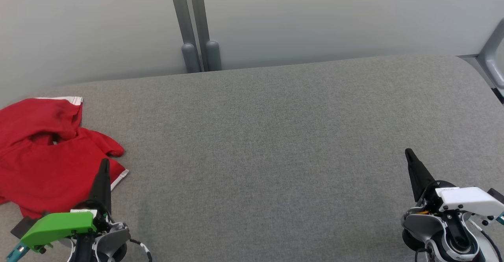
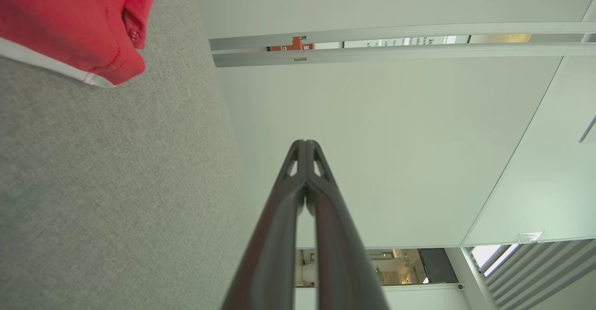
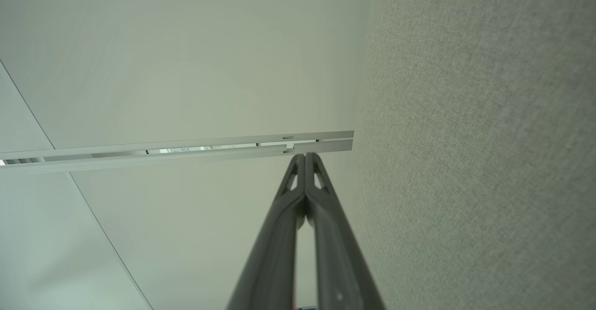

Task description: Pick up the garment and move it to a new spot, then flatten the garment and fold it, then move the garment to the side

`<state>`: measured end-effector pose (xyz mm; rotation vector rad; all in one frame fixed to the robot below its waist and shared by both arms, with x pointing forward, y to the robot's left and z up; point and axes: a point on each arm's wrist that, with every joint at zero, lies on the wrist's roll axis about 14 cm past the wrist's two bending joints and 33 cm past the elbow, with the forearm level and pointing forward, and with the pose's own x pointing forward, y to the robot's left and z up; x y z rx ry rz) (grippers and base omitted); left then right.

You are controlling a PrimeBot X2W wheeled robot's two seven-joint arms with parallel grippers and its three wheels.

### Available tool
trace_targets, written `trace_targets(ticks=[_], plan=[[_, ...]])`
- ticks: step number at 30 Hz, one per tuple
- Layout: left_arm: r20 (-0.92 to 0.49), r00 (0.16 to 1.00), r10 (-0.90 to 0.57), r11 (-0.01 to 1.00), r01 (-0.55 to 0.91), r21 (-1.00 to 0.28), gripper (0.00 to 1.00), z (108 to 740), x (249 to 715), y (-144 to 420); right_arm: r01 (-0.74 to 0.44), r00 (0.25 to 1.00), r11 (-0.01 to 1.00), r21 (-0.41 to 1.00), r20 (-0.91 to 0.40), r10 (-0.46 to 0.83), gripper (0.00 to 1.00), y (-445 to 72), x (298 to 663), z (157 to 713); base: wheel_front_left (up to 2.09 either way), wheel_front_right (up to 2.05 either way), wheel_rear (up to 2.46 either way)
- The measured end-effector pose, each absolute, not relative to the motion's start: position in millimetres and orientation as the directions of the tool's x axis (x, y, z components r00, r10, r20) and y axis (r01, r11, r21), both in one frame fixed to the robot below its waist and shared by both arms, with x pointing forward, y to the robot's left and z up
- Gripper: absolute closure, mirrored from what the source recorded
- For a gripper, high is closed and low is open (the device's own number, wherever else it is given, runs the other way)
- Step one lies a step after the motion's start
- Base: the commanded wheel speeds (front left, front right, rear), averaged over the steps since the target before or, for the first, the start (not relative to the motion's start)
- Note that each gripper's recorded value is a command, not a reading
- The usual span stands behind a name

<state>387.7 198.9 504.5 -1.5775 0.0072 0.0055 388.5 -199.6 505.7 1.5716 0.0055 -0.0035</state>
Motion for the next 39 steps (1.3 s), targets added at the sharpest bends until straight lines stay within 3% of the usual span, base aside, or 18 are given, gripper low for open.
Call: trace_targets(ticks=[39], plan=[[-0.008, 1.000, -0.001, -0.007, -0.008, -1.000, 1.00, 504.5, 387.7, 198.9, 0.006, 1.000, -0.001, 1.000, -0.006, 0.001, 1.00, -199.6, 388.5, 505.7, 0.00, 0.00, 0.00]])
